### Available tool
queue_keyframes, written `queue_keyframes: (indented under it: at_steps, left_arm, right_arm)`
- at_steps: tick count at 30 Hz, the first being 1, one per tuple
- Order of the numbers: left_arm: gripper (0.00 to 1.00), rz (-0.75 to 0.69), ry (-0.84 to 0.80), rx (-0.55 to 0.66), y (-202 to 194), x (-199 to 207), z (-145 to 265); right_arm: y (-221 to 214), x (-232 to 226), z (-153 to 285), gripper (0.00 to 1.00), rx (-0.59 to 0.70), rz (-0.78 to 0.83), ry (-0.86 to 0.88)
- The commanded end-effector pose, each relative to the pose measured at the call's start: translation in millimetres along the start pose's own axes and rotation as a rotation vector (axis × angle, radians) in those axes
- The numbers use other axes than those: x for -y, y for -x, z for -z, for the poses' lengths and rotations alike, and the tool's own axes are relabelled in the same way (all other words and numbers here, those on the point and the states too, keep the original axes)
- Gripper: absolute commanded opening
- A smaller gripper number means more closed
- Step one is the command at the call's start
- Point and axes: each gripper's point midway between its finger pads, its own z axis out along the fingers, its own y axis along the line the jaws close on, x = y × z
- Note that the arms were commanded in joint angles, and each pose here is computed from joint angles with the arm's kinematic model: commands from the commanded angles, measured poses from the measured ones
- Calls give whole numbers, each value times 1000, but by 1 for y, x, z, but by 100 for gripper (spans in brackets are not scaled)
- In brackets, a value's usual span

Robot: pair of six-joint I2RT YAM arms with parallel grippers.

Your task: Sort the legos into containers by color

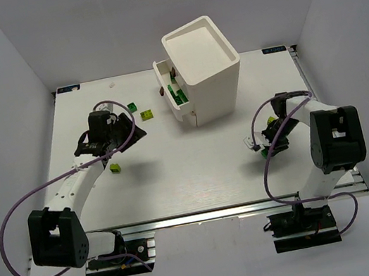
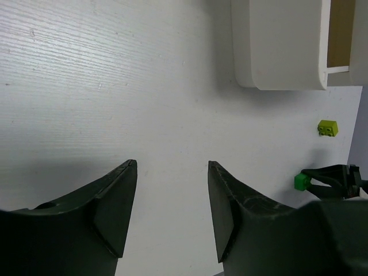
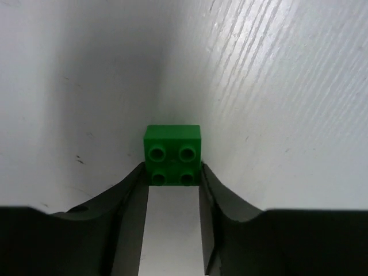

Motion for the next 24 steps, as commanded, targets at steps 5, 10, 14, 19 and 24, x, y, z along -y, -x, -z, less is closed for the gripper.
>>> queue_keyframes:
  at_steps: [5, 10, 14, 19, 24]
  left_arm:
    - [67, 12, 41, 49, 9, -8, 12]
    - [74, 23, 86, 77, 14, -14, 14]
    - [75, 21, 106, 82, 18, -16, 14]
    - [76, 24, 142, 114, 23, -21, 23]
    - [79, 40, 172, 146, 21, -29, 30]
  right_arm:
    - [46, 10, 30, 0, 143, 103, -1]
    - [144, 58, 67, 0, 410, -11, -175]
    - [216, 112, 93, 0, 530, -59, -311]
    - [300, 169, 111, 0, 562, -147, -443]
    - [331, 232, 124, 0, 462, -367, -643]
